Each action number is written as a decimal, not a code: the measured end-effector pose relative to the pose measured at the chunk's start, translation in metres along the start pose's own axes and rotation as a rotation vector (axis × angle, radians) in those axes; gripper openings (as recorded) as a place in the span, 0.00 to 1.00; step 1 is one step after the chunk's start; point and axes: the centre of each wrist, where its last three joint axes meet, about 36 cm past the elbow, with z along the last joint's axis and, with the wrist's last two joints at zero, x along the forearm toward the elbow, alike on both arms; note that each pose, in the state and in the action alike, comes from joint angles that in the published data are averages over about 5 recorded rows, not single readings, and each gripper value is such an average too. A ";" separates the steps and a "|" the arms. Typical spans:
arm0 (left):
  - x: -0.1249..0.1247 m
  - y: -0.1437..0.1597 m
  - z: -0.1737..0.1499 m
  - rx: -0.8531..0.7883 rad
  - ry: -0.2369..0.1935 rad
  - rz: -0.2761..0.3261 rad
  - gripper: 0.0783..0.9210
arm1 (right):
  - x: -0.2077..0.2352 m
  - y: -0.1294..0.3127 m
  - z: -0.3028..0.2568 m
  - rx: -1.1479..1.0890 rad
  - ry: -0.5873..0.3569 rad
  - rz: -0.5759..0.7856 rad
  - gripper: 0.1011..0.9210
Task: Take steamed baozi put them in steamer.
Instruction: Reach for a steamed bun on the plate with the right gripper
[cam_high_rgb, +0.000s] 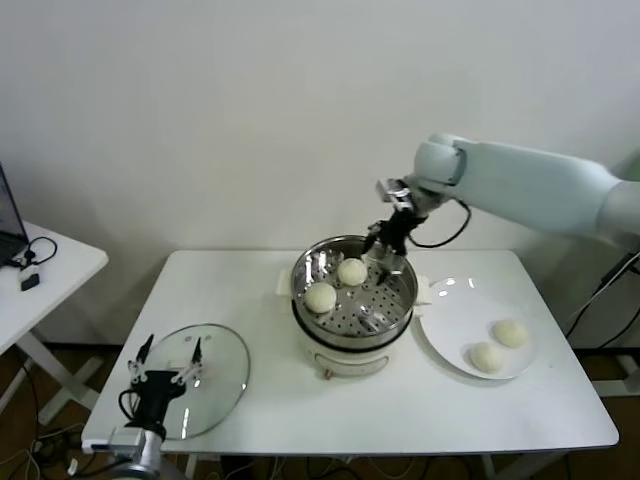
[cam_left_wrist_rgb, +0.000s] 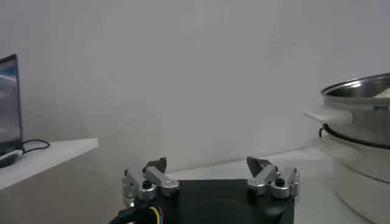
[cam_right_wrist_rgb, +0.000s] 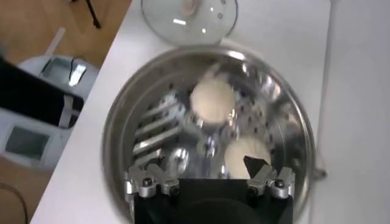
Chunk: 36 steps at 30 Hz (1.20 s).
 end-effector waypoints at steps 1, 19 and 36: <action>0.000 0.000 0.000 0.000 0.001 0.001 0.88 | 0.006 0.006 0.010 -0.001 0.008 0.004 0.88; 0.007 -0.002 -0.004 0.000 0.007 0.001 0.88 | -0.016 0.109 0.163 -0.076 0.124 0.019 0.88; 0.009 -0.001 0.003 0.005 0.028 -0.008 0.88 | -0.102 0.150 0.216 -0.120 0.175 -0.068 0.88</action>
